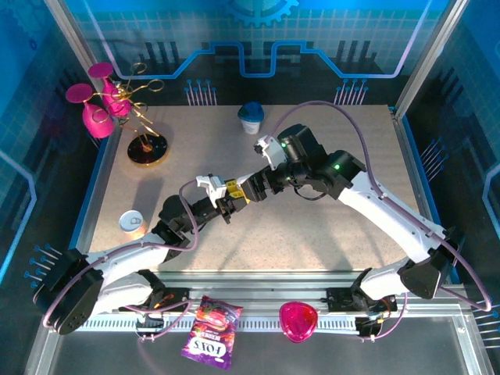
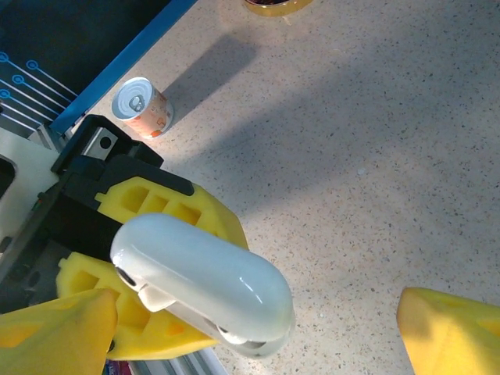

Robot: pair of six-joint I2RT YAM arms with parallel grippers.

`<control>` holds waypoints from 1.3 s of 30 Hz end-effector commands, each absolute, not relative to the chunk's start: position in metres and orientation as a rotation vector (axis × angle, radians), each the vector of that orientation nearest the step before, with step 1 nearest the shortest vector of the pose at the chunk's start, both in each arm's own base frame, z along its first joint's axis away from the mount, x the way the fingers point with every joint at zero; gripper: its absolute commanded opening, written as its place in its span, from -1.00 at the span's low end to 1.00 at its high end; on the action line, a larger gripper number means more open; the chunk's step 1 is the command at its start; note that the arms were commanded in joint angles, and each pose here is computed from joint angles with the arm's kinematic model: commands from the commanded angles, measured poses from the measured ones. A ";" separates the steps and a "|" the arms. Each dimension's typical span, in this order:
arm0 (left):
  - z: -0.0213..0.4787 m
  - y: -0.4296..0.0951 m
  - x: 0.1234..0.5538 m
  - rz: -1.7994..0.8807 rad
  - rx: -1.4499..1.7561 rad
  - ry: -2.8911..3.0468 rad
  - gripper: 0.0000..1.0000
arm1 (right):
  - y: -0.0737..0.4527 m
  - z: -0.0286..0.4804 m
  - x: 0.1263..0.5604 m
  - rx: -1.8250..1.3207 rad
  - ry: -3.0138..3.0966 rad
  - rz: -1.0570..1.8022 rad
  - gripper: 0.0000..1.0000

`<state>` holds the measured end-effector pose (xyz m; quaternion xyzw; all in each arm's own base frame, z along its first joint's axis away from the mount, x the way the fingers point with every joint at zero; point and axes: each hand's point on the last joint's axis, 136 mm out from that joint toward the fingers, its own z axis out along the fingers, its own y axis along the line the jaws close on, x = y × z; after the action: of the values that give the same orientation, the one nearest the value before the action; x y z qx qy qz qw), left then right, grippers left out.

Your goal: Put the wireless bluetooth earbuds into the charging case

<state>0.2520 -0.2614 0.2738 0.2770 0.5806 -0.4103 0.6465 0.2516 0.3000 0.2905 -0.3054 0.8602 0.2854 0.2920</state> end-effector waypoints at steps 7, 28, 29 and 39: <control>0.290 -0.262 0.249 -0.973 0.629 1.279 -0.70 | 0.276 0.282 0.278 -0.623 2.337 0.670 0.65; 0.267 -0.262 0.266 -0.896 0.631 1.378 -0.68 | 0.282 0.305 0.276 -0.589 2.222 0.913 0.78; 0.259 -0.261 0.273 -0.884 0.606 1.436 -0.68 | 0.278 0.304 0.277 -0.573 2.217 0.907 0.78; 0.160 -0.246 0.316 -0.923 0.309 2.002 -0.67 | 0.232 0.292 0.263 -0.563 2.173 0.759 0.85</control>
<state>0.3083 -0.2537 0.1893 0.1922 0.7512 -0.3745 0.5084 0.2646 0.2450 0.2864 -0.2097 0.8569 0.3163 0.3489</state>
